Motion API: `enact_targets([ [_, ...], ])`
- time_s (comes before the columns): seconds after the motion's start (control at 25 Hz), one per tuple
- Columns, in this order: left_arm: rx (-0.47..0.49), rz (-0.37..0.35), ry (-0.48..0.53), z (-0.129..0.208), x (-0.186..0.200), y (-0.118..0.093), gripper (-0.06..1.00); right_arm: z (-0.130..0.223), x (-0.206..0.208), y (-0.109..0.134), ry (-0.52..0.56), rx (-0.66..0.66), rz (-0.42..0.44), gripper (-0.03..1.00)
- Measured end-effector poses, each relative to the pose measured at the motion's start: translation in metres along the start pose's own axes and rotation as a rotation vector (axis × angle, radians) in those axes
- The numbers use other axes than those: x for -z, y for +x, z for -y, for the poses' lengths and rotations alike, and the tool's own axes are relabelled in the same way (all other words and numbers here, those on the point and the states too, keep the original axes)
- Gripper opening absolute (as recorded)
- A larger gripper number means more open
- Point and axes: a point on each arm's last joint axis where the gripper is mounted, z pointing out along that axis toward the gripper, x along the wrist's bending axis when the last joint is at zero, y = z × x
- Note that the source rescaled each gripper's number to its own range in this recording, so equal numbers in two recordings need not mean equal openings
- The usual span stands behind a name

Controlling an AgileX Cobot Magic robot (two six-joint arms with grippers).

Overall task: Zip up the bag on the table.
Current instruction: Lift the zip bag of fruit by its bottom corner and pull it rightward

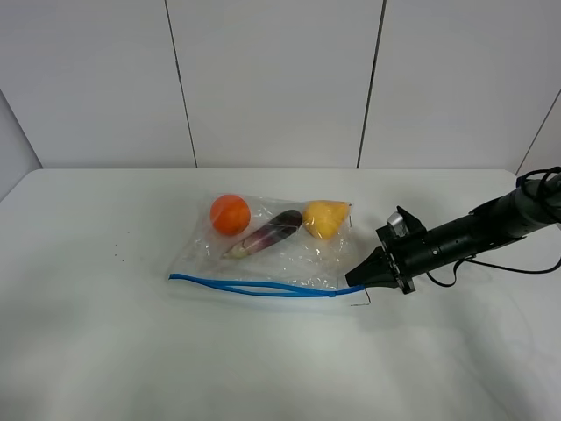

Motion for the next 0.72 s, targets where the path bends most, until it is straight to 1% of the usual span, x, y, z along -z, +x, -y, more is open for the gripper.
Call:
enact_targets([
  [0.56, 0.000, 0.000, 0.000, 0.000, 0.000, 0.000, 1.00, -0.002, 0.000, 0.002, -0.019, -0.030, -0.014, 0.00],
  [0.72, 0.000, 0.000, 0.000, 0.000, 0.000, 0.000, 1.00, -0.004, 0.005, 0.011, -0.036, -0.039, -0.013, 0.00],
])
